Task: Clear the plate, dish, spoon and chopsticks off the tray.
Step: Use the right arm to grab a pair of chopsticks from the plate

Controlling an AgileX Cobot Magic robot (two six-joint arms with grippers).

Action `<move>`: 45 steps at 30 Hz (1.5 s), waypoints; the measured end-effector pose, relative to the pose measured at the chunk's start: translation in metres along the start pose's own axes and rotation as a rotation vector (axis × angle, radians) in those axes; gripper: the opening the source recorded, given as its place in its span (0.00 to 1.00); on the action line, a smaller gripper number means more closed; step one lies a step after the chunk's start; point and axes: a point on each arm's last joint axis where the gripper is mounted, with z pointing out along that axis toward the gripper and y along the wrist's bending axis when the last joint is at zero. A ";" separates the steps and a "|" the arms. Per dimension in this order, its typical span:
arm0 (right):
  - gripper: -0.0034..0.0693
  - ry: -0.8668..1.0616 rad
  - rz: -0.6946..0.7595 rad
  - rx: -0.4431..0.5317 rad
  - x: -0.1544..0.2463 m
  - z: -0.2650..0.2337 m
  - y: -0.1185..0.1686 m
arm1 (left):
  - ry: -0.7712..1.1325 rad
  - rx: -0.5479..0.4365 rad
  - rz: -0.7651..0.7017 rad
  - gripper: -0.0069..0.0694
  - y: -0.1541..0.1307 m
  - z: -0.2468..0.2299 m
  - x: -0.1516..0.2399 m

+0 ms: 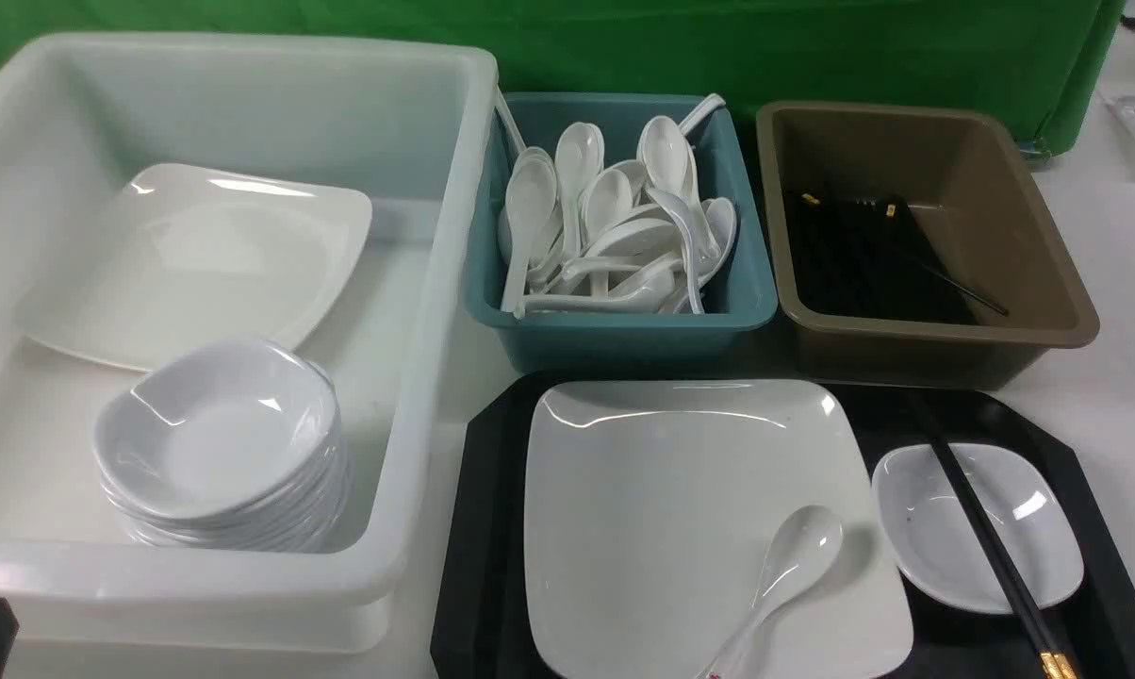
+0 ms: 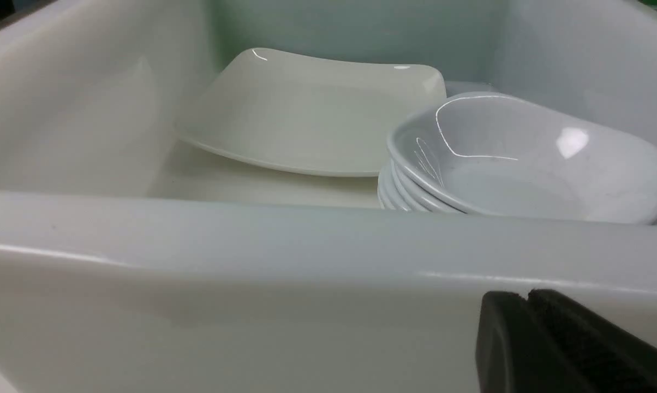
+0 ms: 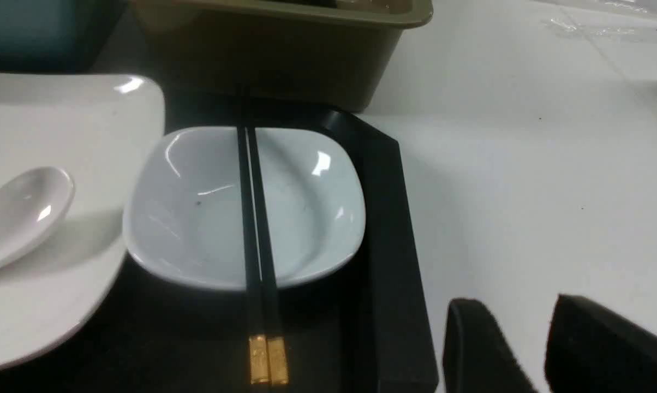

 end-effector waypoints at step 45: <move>0.38 0.000 0.000 0.000 0.000 0.000 0.000 | 0.016 0.315 -0.308 0.11 -0.029 -0.013 -0.110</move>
